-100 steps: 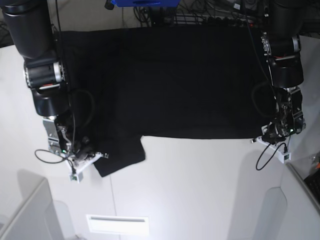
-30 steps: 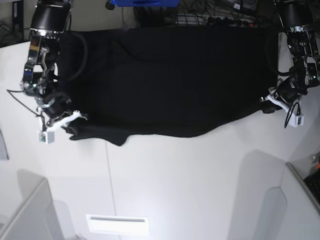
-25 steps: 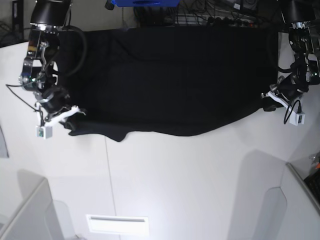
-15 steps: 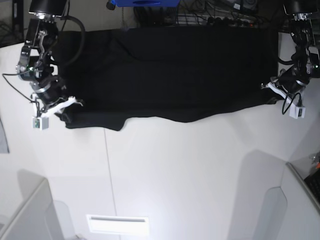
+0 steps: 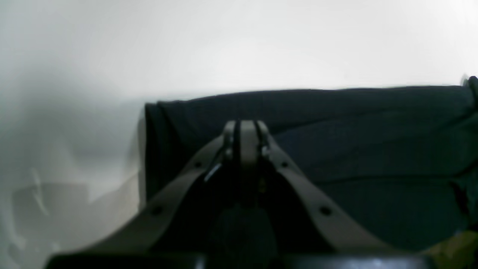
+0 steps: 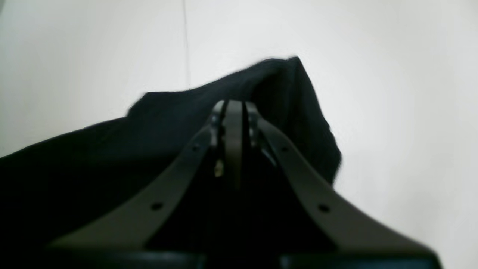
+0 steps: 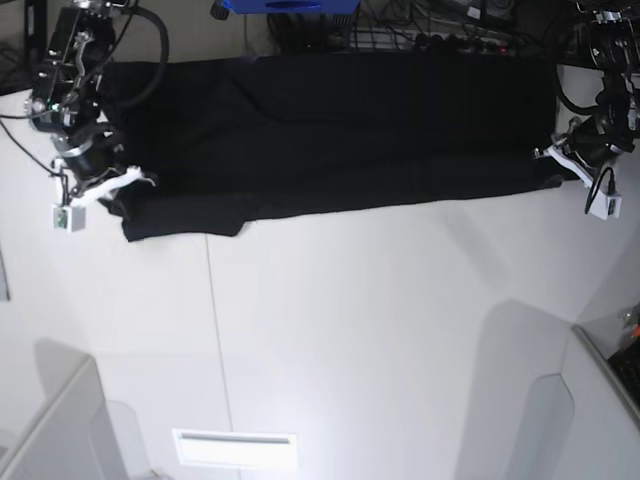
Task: Fold the T-shirt properly
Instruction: 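Lift the hem and fold it over toward the collar with both grippers, then lay the folded hem down at the collar edge with both grippers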
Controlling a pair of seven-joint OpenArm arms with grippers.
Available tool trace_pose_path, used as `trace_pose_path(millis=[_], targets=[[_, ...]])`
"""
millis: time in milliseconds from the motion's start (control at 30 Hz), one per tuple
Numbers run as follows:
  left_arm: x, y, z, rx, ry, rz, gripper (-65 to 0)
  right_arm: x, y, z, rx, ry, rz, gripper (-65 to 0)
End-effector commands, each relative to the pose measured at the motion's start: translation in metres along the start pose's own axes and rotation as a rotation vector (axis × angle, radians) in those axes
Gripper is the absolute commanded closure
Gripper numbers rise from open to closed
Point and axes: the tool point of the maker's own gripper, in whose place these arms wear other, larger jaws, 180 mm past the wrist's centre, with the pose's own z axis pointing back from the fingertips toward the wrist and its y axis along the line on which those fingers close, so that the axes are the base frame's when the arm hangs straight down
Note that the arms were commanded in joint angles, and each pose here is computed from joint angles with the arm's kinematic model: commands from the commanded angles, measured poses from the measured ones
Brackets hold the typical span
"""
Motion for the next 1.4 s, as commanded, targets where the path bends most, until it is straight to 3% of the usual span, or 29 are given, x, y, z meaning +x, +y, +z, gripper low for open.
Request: trace_pose_path(millis=[0, 300, 567, 900, 1167, 1367], targets=[[0.013, -0.001, 0.007, -0.001, -0.024, -0.030, 0.0, 0.014, -0.003, 0.007, -0.006, -0.052, 0.023, 0.0], [0.014, -0.017, 0.012, -0.019, 0.000, -0.086, 0.0, 0.000, -0.003, 0.023, -0.017, -0.030, 0.041, 0.0], [0.019, -0.007, 0.019, 0.012, 0.017, -0.128, 0.0, -0.007, -0.018, 0.042, -0.001, -0.050, -0.117, 0.0], [0.018, 0.008, 0.033, 0.060, 0.005, -0.110, 0.0, -0.029, -0.020, 0.051, -0.012, 0.001, -0.129, 0.0], [0.005, 0.007, 0.035, 0.059, 0.036, -0.109, 0.0, -0.030, -0.006, 0.058, 0.073, -0.006, -0.205, 0.0], [-0.007, 0.011, 0.037, 0.068, 0.070, -0.108, 0.0, -0.028, -0.028, 0.071, 0.028, -0.027, -0.245, 0.0]])
